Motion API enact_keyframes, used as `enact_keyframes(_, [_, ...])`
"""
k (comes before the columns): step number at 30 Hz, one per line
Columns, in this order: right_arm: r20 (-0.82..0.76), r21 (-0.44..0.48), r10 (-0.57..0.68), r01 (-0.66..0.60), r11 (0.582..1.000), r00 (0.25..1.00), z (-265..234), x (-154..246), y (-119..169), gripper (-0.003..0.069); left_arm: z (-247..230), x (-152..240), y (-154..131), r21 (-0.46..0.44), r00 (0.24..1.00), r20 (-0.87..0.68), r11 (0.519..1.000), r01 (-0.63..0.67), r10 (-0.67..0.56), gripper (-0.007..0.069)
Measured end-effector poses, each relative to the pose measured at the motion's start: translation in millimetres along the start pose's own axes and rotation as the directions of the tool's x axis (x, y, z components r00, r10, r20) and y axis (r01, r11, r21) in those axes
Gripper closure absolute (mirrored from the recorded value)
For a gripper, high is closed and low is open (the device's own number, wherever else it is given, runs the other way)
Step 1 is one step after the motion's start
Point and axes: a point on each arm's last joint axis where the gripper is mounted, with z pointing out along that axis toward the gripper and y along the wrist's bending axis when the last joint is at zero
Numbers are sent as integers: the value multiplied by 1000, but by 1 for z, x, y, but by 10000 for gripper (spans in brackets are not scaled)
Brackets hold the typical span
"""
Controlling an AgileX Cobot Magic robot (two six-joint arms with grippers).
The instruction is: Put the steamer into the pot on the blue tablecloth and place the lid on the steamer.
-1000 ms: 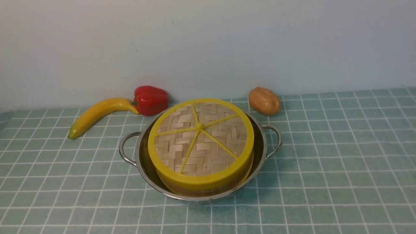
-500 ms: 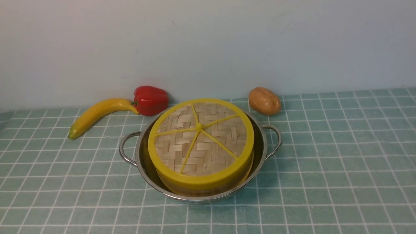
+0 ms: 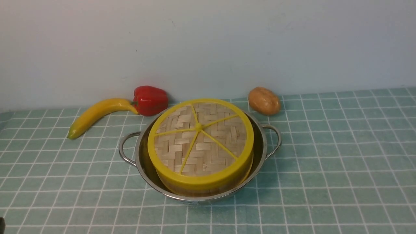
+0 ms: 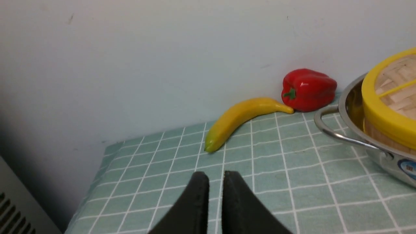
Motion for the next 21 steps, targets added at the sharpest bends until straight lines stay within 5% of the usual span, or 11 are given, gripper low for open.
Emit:
enact_keyframes(16, [9,7,-18,18,1000,1000,0,-1,0,487,0,1,0,-2,1000,-14,1000,0,0,517])
enact_keyframes(21, [177,80,-128,115,990,976,10,-11,-5,472,0,1,0,-2,1000,-14,1000,0,0,508])
